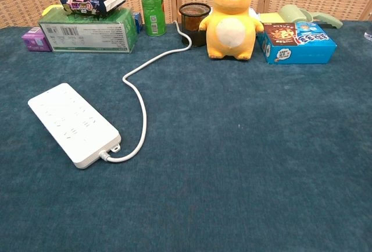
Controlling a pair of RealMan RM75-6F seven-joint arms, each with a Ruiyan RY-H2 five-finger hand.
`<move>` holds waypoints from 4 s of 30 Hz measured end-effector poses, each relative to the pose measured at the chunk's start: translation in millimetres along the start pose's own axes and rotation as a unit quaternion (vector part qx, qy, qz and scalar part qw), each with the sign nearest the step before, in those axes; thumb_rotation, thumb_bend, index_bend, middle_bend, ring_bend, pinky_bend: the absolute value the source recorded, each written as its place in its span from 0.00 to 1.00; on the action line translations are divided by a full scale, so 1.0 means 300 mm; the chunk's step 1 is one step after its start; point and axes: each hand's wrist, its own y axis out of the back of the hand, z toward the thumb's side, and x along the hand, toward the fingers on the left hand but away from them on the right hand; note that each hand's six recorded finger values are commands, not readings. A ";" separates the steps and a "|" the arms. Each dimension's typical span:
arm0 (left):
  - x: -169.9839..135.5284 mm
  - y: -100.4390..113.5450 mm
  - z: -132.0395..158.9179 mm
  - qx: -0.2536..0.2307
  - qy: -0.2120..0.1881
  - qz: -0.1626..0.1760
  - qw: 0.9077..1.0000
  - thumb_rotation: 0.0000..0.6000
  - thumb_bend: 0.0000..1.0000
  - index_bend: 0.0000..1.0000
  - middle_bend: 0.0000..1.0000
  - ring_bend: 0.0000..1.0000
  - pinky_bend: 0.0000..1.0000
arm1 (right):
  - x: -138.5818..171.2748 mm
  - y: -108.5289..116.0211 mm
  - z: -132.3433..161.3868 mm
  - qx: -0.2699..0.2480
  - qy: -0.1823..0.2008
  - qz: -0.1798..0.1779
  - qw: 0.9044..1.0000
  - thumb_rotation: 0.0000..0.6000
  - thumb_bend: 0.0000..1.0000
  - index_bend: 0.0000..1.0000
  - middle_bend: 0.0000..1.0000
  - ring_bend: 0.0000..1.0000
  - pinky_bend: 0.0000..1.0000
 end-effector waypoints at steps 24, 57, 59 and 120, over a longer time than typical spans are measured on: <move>0.025 -0.066 0.077 0.001 -0.048 -0.017 0.999 1.00 0.06 0.00 0.27 0.17 0.10 | 0.001 -0.002 0.002 -0.006 0.000 0.003 1.000 1.00 0.00 0.01 0.00 0.00 0.00; 0.108 -0.406 0.494 -0.057 -0.159 -0.303 0.938 1.00 0.35 0.00 1.00 1.00 1.00 | -0.007 -0.009 -0.015 -0.020 -0.006 0.012 1.000 1.00 0.00 0.01 0.00 0.00 0.00; 0.107 -0.419 0.515 -0.054 -0.160 -0.309 0.936 1.00 0.35 0.00 1.00 1.00 1.00 | -0.008 -0.009 -0.016 -0.022 -0.006 0.012 1.000 1.00 0.00 0.01 0.00 0.00 0.00; 0.183 -0.492 0.544 -0.051 -0.115 -0.294 0.947 1.00 0.35 0.18 1.00 1.00 1.00 | -0.009 -0.012 -0.017 -0.029 -0.006 0.015 0.999 1.00 0.00 0.01 0.00 0.00 0.00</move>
